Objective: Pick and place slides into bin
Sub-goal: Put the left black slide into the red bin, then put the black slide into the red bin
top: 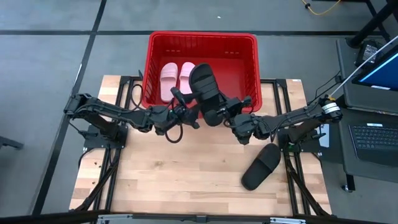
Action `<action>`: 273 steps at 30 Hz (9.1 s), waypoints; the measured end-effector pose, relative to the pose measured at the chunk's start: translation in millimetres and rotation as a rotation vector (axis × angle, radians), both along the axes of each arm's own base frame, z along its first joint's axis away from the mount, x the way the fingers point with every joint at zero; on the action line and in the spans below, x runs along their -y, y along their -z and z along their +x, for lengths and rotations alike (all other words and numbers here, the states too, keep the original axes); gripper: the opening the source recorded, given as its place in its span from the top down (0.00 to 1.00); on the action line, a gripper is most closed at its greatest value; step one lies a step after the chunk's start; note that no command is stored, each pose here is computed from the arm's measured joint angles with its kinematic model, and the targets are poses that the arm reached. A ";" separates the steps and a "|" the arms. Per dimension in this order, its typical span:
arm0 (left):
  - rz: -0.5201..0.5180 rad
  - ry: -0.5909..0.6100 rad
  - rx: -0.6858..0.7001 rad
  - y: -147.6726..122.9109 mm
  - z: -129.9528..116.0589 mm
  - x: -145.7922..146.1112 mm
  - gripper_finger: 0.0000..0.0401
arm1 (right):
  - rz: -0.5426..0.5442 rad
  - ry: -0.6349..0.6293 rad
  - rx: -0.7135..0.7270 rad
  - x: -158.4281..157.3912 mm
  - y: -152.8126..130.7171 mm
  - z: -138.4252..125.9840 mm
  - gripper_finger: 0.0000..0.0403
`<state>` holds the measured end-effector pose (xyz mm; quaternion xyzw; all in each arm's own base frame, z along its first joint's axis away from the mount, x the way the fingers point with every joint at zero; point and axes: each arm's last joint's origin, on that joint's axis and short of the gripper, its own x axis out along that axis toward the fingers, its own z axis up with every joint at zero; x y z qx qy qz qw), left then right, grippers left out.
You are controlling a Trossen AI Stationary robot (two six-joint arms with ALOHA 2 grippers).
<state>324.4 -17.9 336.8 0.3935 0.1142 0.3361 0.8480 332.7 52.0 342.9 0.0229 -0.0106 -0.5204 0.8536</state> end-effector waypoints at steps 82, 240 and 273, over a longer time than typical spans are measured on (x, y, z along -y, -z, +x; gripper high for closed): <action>-0.128 0.032 0.219 -38.7 -55.8 -131.0 0.99 | -0.150 -0.535 -0.198 -13.7 0.9 9.4 0.99; -0.615 -0.087 0.054 139.6 21.6 -276.5 0.69 | 0.002 -0.353 -0.192 110.3 9.4 11.5 0.99; -0.607 0.344 0.086 -25.6 -64.5 -123.2 1.00 | -0.071 -0.629 -0.334 104.3 14.6 15.1 0.99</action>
